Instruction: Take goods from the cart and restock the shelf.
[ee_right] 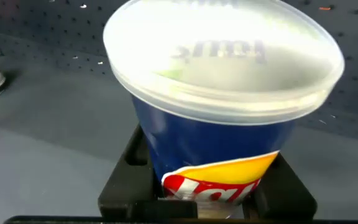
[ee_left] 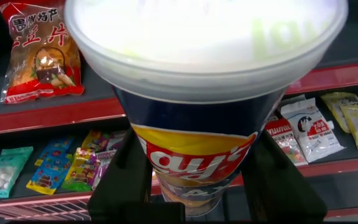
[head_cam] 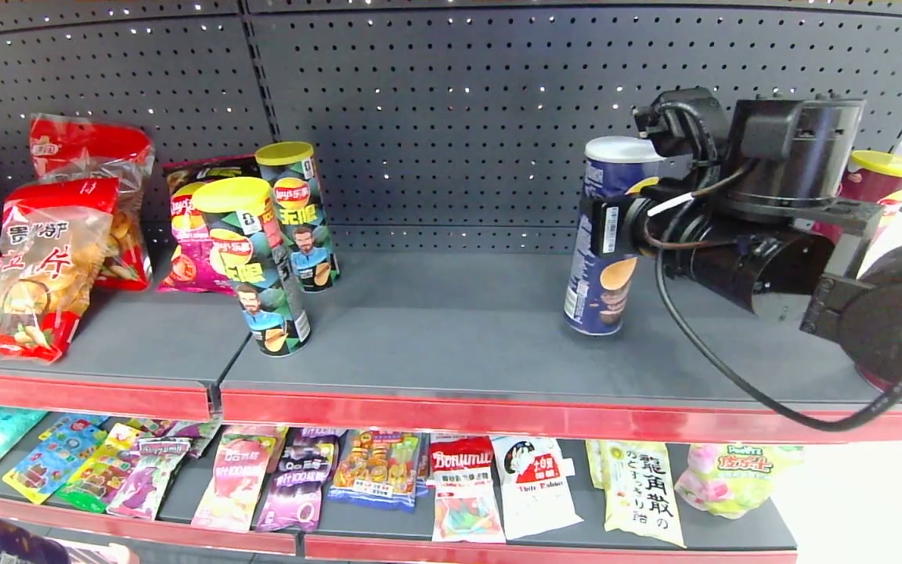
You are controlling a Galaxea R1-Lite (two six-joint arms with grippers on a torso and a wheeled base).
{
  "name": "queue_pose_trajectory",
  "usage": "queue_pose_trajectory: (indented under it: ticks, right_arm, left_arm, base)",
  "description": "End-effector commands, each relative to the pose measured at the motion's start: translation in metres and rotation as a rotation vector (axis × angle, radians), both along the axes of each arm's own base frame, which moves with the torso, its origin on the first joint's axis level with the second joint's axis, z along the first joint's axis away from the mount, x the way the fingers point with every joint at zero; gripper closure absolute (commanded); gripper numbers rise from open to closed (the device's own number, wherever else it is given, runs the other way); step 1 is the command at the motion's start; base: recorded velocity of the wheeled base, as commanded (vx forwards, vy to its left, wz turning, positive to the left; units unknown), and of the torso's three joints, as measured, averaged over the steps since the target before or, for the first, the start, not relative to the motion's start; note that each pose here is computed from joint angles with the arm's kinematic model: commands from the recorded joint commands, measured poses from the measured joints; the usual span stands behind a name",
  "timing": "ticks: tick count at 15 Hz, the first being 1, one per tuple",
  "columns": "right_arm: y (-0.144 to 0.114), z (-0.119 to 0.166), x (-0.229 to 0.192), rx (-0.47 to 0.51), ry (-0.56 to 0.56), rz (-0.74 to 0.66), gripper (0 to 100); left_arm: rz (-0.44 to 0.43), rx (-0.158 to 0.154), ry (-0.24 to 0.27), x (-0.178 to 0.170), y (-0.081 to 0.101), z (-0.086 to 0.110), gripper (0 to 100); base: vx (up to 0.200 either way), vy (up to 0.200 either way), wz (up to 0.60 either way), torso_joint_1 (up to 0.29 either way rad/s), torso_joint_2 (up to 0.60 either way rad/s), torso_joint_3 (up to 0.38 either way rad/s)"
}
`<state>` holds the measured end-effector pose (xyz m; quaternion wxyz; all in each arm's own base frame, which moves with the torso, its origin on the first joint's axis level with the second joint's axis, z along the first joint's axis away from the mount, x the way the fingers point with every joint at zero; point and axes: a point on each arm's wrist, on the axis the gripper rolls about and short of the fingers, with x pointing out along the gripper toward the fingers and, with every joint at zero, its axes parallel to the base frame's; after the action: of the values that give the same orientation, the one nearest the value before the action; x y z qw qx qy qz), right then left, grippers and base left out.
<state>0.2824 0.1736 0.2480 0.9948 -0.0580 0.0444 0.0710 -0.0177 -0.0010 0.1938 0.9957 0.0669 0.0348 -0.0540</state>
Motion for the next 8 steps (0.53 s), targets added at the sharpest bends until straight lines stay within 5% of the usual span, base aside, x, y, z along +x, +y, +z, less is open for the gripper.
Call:
queue_pose_trajectory:
  ticks: [1, 8]
  right_arm:
    - [-0.006, 0.000, -0.020, -0.003, 0.001, -0.061, 100]
    - [0.010, -0.019, -0.026, 0.005, -0.013, -0.075, 100]
  left_arm:
    - [0.000, 0.000, 0.005, 0.001, 0.000, 0.000, 100]
    - [0.002, 0.000, 0.001, 0.000, 0.000, 0.000, 100]
  base:
    - [0.000, 0.000, 0.00, 0.000, 0.00, 0.000]
    - [0.000, 0.000, 0.00, 0.000, 0.00, 0.000]
